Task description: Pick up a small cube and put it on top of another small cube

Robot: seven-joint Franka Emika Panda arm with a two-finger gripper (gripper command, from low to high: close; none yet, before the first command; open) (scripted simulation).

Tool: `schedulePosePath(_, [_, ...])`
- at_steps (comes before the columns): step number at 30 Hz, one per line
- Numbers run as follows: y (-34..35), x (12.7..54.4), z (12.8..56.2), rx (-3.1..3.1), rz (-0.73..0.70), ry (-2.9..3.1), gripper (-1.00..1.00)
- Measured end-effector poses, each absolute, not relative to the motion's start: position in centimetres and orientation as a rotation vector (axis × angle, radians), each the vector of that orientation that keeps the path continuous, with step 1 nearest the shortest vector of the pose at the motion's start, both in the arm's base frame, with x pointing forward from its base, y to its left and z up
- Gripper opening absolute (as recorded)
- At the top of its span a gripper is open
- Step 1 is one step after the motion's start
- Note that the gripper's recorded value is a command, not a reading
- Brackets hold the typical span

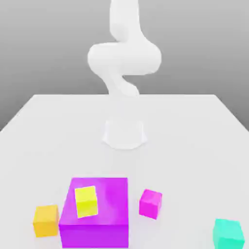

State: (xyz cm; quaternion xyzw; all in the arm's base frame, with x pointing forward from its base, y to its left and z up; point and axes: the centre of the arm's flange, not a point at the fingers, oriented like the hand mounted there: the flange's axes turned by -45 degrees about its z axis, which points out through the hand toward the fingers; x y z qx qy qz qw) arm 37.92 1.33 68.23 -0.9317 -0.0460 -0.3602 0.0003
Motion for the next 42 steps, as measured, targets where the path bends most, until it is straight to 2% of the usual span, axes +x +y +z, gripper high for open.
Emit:
schedulePosePath(8, [7.3,46.5,57.2,-2.96,-0.83,-0.697,0.0])
schedulePosePath(15, [13.5,50.4,45.9,-2.877,-0.563,-1.166,0.0])
schedulePosePath(22, [20.0,50.8,33.5,-2.685,-0.291,-1.623,0.0])
schedulePosePath(28, [23.7,48.9,22.5,-2.463,-0.055,-1.955,0.0])
schedulePosePath(33, [24.5,48.2,14.7,-2.401,-0.002,-2.027,0.0])
schedulePosePath(34, [24.5,48.1,13.9,-2.4,-0.001,-2.028,-1.0])
schedulePosePath(40, [24.5,48.0,13.4,-2.399,0.003,-2.028,-1.0])
schedulePosePath(42, [24.5,48.1,14.9,-2.398,0.003,-2.029,-1.0])
